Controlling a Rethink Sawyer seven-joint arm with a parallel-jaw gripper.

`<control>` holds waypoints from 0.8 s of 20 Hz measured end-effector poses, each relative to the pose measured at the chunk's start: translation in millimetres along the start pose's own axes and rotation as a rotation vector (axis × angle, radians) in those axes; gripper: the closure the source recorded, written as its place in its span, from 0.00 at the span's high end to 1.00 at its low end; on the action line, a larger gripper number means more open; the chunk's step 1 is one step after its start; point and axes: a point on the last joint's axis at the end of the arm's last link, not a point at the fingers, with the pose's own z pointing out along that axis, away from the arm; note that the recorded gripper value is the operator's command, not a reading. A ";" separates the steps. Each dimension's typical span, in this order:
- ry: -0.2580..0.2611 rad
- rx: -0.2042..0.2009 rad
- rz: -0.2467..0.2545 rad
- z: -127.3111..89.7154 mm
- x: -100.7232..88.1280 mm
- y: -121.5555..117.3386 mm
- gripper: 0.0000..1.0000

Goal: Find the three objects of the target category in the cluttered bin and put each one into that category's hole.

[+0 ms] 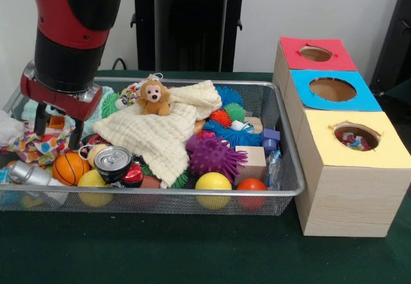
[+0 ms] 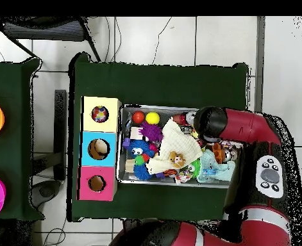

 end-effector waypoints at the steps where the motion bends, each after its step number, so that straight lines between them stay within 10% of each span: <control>1: 0.003 0.002 0.000 1.4 1.0 -0.9 1.00; 16: 0.087 0.049 0.003 30.6 26.2 -18.4 1.00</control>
